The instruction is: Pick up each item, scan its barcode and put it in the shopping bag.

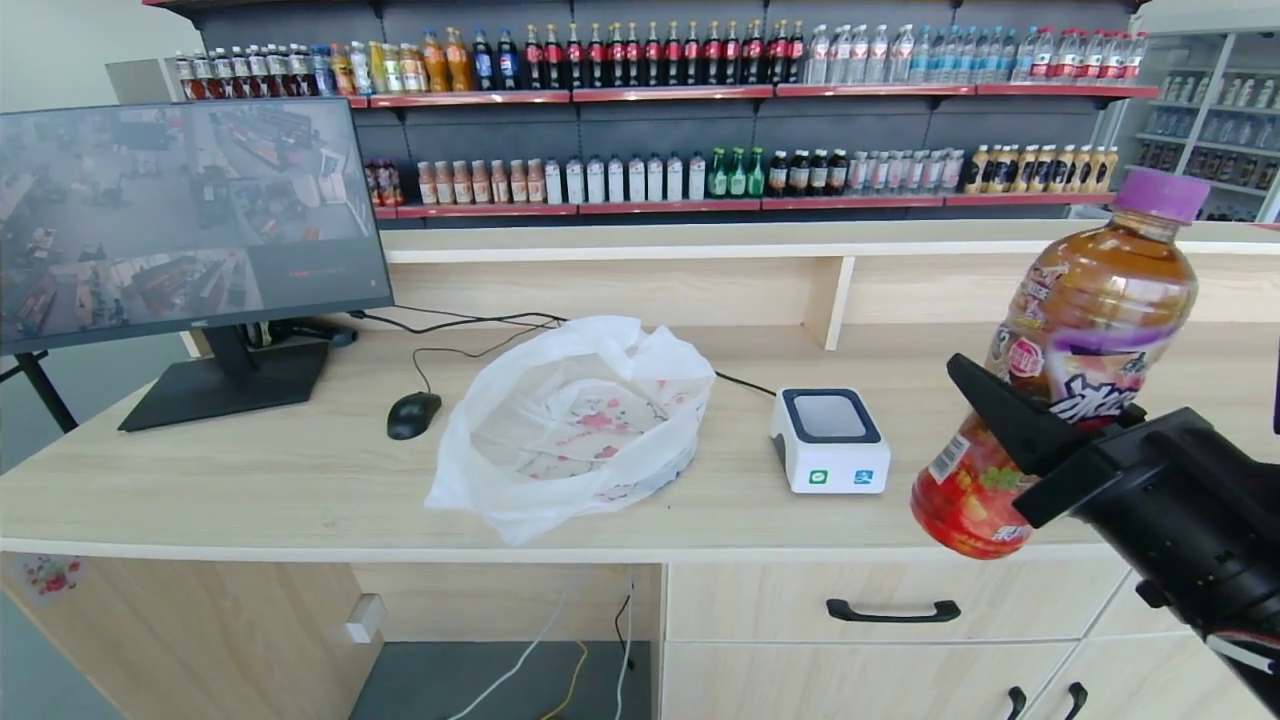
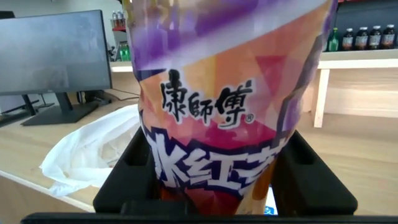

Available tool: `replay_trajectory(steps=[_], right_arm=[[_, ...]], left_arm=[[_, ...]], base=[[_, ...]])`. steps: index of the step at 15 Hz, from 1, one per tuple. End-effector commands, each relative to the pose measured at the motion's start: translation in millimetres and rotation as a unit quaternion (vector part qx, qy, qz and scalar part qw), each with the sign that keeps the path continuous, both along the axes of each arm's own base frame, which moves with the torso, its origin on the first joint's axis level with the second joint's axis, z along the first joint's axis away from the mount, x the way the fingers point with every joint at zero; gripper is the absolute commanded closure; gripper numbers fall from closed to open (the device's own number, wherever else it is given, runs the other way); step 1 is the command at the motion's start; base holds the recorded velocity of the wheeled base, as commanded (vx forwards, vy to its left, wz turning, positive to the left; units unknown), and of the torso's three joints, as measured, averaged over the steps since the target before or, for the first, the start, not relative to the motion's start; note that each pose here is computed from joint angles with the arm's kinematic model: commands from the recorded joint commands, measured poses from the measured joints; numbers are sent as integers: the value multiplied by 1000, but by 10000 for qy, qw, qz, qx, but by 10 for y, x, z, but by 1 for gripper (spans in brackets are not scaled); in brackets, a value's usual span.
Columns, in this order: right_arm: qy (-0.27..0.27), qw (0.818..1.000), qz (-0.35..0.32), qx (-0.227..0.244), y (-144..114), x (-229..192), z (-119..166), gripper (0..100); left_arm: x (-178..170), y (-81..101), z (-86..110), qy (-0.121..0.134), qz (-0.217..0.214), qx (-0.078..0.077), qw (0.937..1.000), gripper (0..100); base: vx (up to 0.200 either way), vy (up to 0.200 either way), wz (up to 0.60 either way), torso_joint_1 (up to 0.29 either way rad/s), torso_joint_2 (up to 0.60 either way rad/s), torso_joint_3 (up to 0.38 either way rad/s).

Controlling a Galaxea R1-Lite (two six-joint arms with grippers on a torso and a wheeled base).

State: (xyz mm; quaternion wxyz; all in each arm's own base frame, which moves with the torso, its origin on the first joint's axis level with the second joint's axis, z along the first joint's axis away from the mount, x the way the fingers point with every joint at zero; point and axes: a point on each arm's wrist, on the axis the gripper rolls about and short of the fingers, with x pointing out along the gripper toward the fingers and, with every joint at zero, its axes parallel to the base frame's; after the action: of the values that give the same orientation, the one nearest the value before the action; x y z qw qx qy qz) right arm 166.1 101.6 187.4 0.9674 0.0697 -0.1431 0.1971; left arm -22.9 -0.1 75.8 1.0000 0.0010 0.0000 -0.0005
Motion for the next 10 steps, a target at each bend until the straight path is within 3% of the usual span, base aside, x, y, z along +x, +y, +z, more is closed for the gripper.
replay_trajectory(steps=[1, 5, 7, 8, 10], right_arm=[[203, 9997, 75, -133, 45, 22, -100, 100], [-34, 9983, 467, -337, 172, 246, -47, 100], [-206, 9939, 442, -992, 115, 441, -118, 100], [-458, 9885, -18, -1441, 9, 619, -97, 100], [-700, 9840, -220, -1625, 36, 773, -40, 100]], left_arm=[[0, 0, -1, 0, -2, 6, 10000, 0], [0, 0, -1, 0, -2, 6, 10000, 0], [1, 0, -5, 8, -2, 6, 10000, 0], [0, 0, -1, 0, -2, 6, 10000, 0], [0, 0, -1, 0, -2, -2, 10000, 0]], base=[[0, 0, 0, 0, 0, 0], [0, 0, 0, 0, 0, 0], [0, 0, 0, 0, 0, 0], [0, 0, 0, 0, 0, 0], [0, 0, 0, 0, 0, 0]])
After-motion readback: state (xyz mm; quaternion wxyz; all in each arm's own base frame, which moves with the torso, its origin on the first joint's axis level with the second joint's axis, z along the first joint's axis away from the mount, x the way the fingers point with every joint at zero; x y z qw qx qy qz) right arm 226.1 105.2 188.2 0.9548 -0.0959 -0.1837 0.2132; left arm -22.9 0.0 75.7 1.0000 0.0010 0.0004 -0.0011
